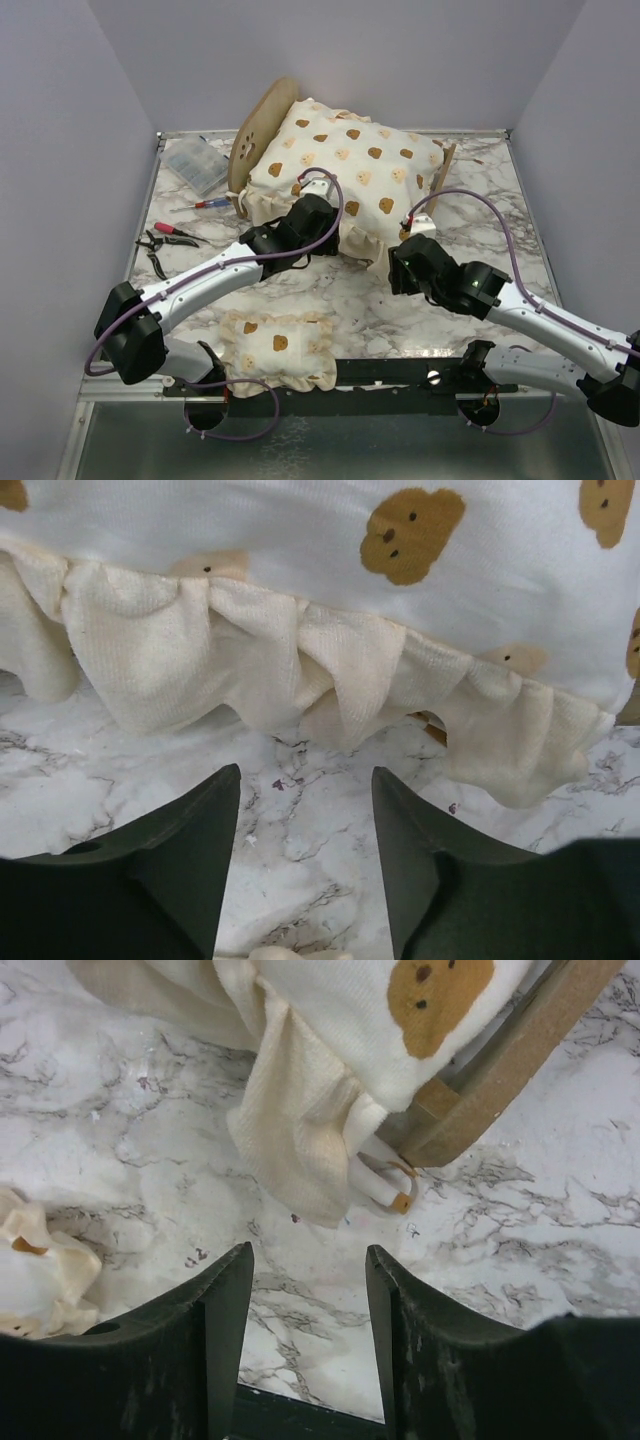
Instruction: Set up the pet bed
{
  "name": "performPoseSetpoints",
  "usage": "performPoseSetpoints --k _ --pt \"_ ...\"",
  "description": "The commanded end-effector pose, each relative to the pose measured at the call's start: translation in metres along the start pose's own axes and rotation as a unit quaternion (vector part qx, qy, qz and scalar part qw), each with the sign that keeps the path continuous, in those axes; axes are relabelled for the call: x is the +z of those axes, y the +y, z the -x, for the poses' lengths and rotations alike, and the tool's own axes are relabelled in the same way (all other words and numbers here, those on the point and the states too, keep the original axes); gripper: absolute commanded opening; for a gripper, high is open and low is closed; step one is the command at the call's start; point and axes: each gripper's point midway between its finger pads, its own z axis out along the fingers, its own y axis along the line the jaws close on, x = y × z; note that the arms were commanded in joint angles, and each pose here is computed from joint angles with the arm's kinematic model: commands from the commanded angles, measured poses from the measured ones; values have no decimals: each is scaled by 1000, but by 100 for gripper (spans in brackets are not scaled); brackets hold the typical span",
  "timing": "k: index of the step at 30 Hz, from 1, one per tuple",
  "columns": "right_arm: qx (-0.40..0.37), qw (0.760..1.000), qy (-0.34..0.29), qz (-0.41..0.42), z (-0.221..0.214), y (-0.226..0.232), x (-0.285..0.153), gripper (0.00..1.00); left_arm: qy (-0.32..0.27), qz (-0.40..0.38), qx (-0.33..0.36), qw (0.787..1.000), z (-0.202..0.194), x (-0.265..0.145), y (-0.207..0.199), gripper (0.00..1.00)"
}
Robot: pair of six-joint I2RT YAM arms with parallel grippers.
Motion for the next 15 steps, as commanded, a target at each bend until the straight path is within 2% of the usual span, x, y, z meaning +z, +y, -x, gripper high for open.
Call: performPoseSetpoints --k 1,4,8,15 --pt "10 999 -30 11 16 9 6 54 -6 -8 -9 1000 -7 6 0 60" --pt "22 999 -35 -21 19 2 12 58 -24 -30 -20 999 1 13 -12 61" --pt "51 996 -21 -72 9 -17 13 59 -29 -77 -20 996 5 15 -47 61" --pt "145 981 -49 -115 -2 -48 4 57 -23 -129 5 991 -37 14 -105 62"
